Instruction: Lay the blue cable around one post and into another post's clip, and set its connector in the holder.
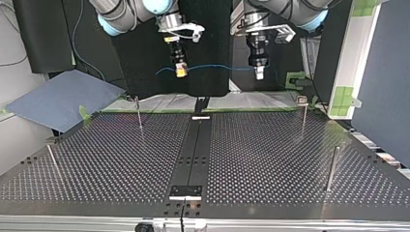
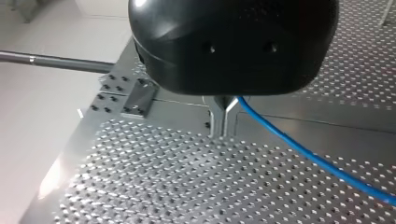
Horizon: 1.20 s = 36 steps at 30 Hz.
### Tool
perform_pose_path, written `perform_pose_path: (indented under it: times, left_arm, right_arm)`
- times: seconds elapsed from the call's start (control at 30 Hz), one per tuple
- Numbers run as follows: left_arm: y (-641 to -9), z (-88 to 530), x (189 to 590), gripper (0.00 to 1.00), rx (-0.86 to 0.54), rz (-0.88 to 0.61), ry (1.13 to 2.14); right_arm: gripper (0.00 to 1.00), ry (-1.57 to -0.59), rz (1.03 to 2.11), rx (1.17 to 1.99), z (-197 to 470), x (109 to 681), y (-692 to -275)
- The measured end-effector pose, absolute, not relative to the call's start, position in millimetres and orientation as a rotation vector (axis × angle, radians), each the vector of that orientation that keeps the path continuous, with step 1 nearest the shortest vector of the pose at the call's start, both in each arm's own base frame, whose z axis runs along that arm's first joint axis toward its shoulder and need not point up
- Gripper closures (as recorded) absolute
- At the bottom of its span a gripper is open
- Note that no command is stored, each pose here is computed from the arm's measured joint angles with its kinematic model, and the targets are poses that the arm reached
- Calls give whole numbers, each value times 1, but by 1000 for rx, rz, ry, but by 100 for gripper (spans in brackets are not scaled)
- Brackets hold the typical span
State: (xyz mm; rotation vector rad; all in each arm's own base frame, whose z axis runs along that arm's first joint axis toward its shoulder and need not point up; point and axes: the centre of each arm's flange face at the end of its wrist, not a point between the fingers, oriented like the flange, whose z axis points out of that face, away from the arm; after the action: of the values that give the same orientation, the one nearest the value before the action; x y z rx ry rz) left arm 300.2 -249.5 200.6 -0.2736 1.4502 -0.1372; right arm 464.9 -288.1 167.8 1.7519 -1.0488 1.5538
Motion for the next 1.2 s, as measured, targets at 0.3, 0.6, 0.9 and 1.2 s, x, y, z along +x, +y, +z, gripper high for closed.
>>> perform_pose_path:
  times: [0.3, 0.6, 0.9, 1.2]
  left_arm:
    - [-250, 243, 302, 100, -337, -210, 1403]
    - [-243, 281, 301, 100, -434, -257, 1349]
    - [-229, 326, 303, 100, -524, -253, 1278]
    - [-213, 372, 304, 100, -606, -264, 1207]
  right_arm:
    - [100, -1017, 1635, 1672, 235, 474, -304]
    - [100, -910, 1759, 1621, 299, 483, -302]
    - [100, -800, 1844, 1542, 374, 488, -298]
    - [100, -716, 1877, 1497, 423, 488, -282]
